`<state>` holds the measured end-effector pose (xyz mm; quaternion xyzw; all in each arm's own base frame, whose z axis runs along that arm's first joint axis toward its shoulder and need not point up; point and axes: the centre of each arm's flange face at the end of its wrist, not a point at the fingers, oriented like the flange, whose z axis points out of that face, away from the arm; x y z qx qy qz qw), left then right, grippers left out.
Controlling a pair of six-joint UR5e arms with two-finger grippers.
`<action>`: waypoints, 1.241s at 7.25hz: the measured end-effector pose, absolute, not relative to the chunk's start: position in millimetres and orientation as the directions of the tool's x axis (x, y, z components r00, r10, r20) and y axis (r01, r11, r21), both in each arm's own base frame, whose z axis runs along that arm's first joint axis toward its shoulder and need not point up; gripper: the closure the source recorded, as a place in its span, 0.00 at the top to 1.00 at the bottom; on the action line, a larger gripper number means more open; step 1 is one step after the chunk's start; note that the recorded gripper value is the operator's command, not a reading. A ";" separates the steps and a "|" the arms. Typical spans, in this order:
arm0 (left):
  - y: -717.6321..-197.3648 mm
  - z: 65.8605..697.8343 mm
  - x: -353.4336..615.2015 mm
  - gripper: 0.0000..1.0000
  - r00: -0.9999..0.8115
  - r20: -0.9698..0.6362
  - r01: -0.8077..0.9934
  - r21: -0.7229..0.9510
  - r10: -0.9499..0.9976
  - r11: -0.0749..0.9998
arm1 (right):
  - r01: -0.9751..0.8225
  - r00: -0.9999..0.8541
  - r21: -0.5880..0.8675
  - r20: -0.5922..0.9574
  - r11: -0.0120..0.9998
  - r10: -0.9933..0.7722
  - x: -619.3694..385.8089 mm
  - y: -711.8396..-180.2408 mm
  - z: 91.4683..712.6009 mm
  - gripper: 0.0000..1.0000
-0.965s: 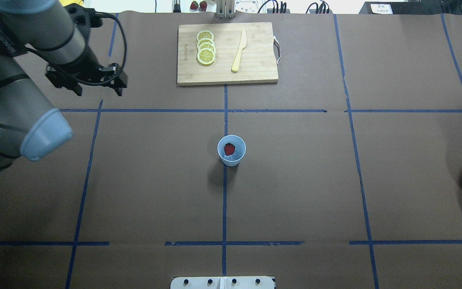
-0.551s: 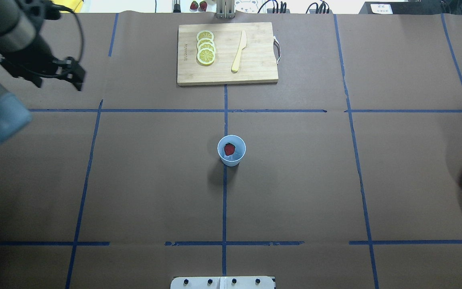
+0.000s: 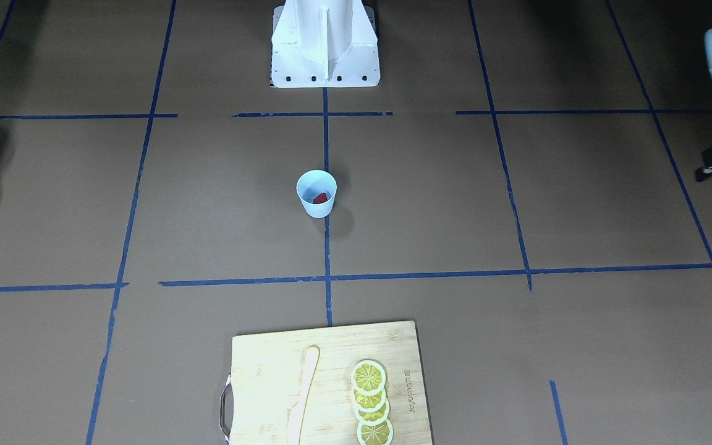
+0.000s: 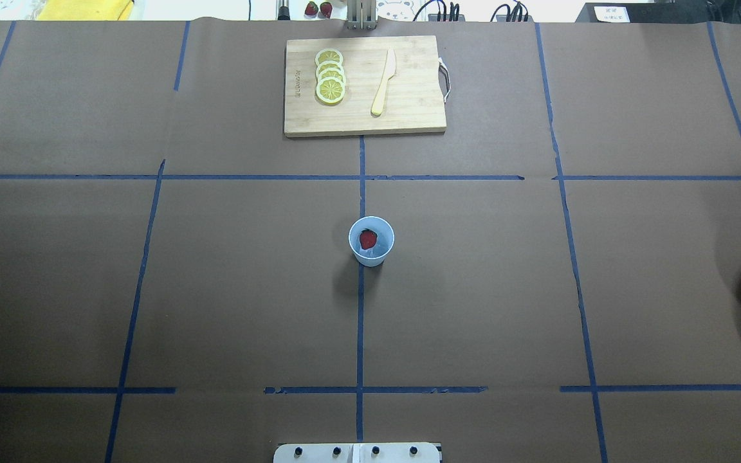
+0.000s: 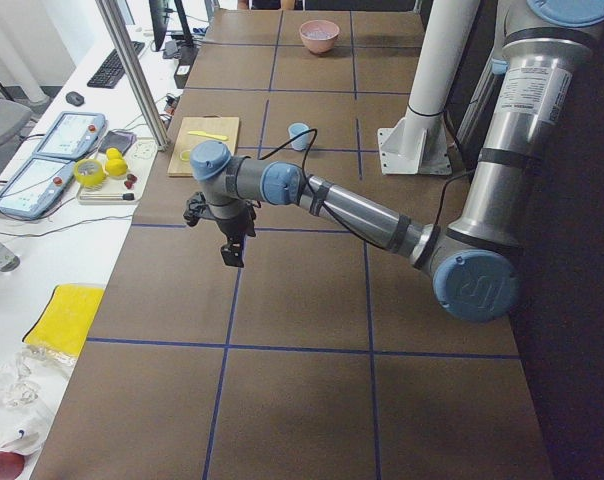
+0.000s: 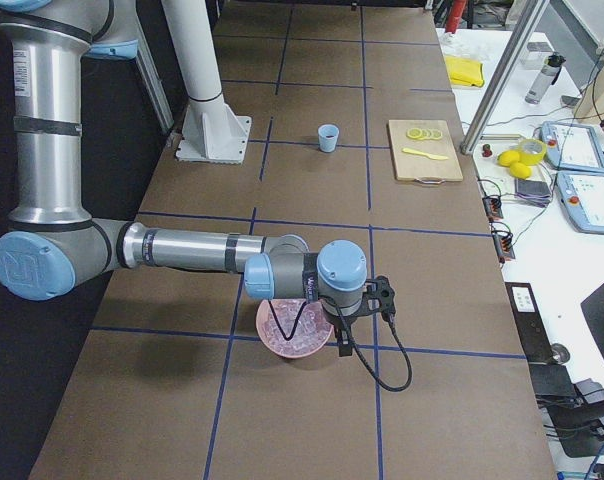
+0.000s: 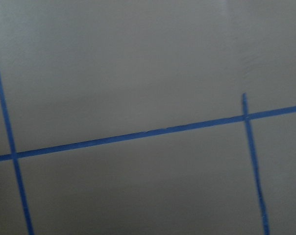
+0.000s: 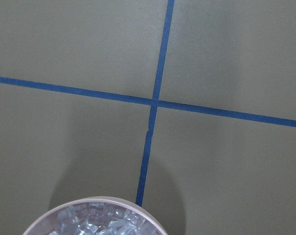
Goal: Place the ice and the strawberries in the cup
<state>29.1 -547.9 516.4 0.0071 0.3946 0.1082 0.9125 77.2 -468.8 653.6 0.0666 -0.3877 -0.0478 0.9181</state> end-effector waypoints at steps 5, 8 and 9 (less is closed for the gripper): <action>-497.7 618.1 -60.6 1.00 0.673 -0.731 -0.130 0.029 0.110 0.991 | 0.032 0.694 0.155 0.708 0.987 -0.134 77.1 -470.9 653.7 0.99; -488.5 630.3 -65.9 1.00 0.676 -0.733 -0.110 -0.001 0.075 0.994 | 0.034 0.696 0.158 0.705 0.987 -0.137 77.4 -471.9 653.7 0.99; -485.8 634.4 -67.4 1.00 0.676 -0.733 -0.106 0.000 0.072 0.994 | 0.034 0.696 0.157 0.705 0.987 -0.136 77.4 -471.8 654.3 0.99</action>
